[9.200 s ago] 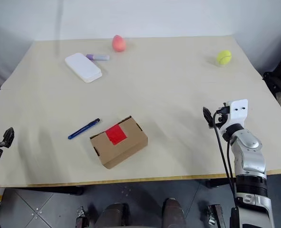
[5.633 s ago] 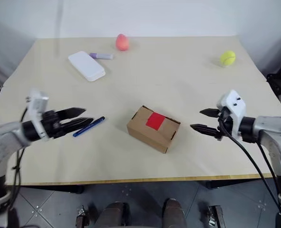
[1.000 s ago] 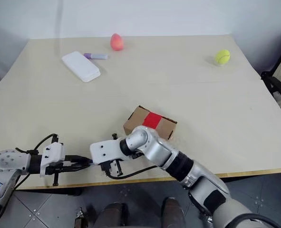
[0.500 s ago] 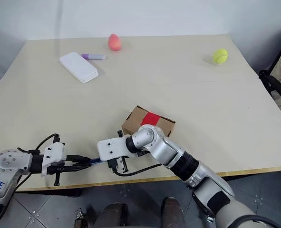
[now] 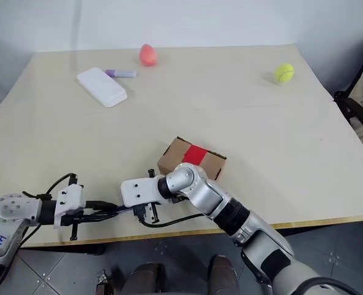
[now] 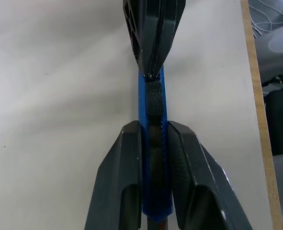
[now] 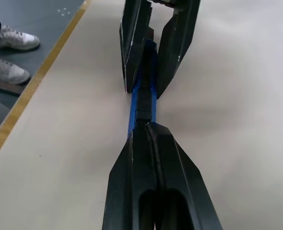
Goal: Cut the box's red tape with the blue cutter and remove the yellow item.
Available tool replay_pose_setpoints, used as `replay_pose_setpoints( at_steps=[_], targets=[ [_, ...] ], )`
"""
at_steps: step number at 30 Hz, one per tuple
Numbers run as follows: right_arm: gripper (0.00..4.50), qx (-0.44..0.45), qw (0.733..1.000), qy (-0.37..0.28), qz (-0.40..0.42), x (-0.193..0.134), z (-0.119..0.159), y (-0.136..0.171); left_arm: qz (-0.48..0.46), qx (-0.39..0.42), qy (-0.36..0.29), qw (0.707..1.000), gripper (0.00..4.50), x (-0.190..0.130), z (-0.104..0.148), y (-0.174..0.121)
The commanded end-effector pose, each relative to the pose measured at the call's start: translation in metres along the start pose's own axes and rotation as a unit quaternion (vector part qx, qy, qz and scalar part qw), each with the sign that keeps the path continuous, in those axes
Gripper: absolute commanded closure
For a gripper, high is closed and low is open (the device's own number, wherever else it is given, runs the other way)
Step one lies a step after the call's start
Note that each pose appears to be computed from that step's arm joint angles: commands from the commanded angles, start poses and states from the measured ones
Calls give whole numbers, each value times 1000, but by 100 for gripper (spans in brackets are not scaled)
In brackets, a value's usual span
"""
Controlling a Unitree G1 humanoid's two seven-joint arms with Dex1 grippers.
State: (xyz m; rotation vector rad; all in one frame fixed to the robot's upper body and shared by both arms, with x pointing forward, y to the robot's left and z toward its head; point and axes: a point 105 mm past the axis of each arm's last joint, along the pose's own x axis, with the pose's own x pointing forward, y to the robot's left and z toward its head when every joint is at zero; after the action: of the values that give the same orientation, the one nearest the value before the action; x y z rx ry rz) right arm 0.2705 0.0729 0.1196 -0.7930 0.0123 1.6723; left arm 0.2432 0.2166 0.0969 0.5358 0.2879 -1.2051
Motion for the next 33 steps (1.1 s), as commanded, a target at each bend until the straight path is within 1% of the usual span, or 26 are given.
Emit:
replay_pose_setpoints(
  at_steps=[1, 2, 4, 5, 6, 8, 10, 13, 16, 17, 22, 25, 29, 33],
  targets=[
    [447, 43, 994, -81, -56, -35, 41, -24, 62, 19, -17, 998, 407, -13, 7, 14],
    [447, 63, 992, -91, -69, -44, 46, -29, 76, 23, -20, 997, 407, -17, 8, 17],
    [410, 102, 990, -73, -63, -64, 47, -32, 105, 35, -42, 993, 407, -25, 13, 23],
    [389, 135, 984, -83, -79, -83, 54, -42, 131, 45, -54, 989, 407, -31, 18, 29],
    [357, 158, 978, -98, -97, -102, 62, -51, 154, 52, -75, 984, 407, -37, 24, 35],
    [287, 190, 968, -116, -113, -124, 71, -60, 187, 66, -104, 975, 407, -46, 33, 42],
    [221, 224, 958, -126, -129, -144, 76, -71, 219, 98, -137, 961, 407, -53, 47, 50],
    [115, 258, 949, -129, -129, -159, 78, -77, 233, 128, -168, 949, 407, -52, 60, 57],
    [10, 289, 943, -122, -110, -163, 78, -78, 235, 154, -192, 940, 407, -43, 70, 64],
    [4, 302, 940, -116, -105, -163, 77, -79, 237, 164, -202, 936, 407, -38, 74, 66],
    [4, 342, 928, -105, -104, -155, 75, -93, 248, 190, -242, 918, 407, -15, 87, 77],
    [4, 363, 921, -100, -98, -148, 72, -98, 239, 199, -252, 916, 407, -2, 89, 76],
    [4, 358, 927, -73, -82, -136, 63, -95, 227, 204, -269, 913, 407, 10, 95, 76],
    [4, 356, 931, -45, -61, -125, 58, -93, 224, 210, -278, 910, 407, 14, 101, 77]
  ],
)
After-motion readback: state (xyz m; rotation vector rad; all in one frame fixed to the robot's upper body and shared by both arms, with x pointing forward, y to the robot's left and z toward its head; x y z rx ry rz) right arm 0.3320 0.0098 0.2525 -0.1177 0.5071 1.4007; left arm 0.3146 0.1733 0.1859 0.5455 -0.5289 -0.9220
